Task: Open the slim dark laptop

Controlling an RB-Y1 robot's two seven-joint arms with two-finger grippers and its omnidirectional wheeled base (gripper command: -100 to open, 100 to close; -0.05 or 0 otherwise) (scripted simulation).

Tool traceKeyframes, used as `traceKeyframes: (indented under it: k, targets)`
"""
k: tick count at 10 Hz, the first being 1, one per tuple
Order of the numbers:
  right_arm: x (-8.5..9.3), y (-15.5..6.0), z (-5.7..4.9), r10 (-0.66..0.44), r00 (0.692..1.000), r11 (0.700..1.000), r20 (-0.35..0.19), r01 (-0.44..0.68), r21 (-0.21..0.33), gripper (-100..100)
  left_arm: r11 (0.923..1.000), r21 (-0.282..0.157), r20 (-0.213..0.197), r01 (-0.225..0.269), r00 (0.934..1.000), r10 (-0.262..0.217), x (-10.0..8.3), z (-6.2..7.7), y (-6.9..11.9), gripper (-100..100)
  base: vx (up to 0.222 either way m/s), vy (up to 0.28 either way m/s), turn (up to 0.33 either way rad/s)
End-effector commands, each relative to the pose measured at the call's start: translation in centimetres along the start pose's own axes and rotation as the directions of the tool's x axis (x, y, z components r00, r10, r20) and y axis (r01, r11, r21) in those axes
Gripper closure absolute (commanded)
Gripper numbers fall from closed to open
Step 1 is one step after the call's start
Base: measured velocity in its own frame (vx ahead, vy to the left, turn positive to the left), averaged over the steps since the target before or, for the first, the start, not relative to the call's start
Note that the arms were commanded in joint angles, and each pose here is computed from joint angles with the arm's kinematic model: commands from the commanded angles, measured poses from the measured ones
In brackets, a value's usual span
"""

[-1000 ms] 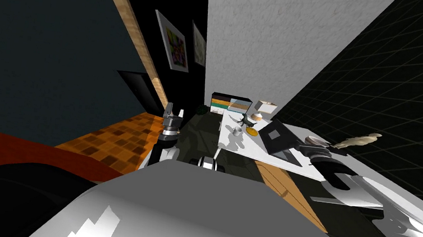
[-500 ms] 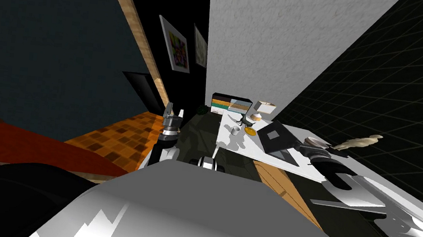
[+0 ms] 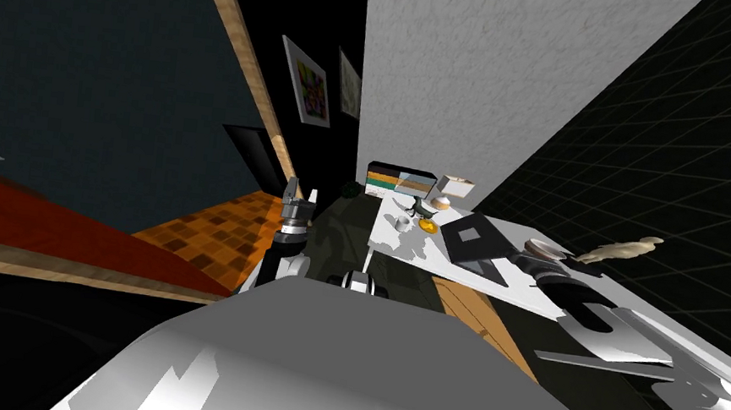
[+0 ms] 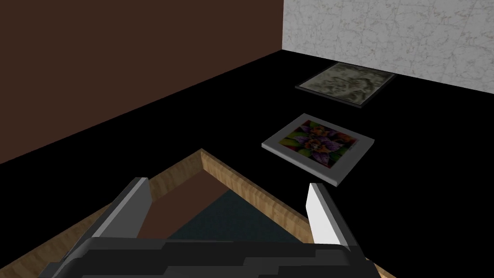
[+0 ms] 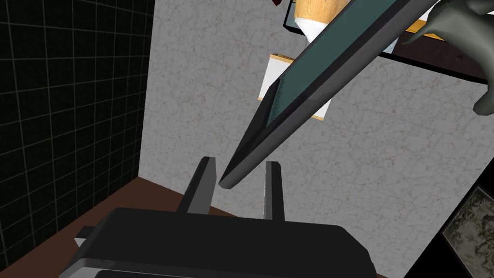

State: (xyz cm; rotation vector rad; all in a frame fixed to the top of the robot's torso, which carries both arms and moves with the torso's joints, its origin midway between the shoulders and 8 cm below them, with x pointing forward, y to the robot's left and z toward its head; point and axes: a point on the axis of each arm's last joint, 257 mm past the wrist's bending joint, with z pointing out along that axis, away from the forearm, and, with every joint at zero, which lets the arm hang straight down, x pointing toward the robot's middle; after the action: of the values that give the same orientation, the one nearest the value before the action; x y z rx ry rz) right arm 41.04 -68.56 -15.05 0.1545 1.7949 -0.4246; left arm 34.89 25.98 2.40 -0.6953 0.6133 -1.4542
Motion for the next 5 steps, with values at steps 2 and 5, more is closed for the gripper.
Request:
traceKeyframes:
  k: [2, 5]
  targets:
    - [2.5, -0.2, -0.2, 0.111, 0.993, 0.994, -0.044, -0.111, 0.001, 100, 1.0000, 0.000, 0.000, 0.000, 1.0000, 0.000, 0.0, 0.0, 0.0, 0, -0.024, -0.072, 0.038]
    - [4.0, 0.5, -0.2, 0.214, 0.975, 0.977, -0.053, -0.214, 0.001, 100, 1.0000, 0.000, 0.000, 0.000, 1.0000, 0.000, 0.0, 0.0, 0.0, 0, -0.036, -0.095, 0.043]
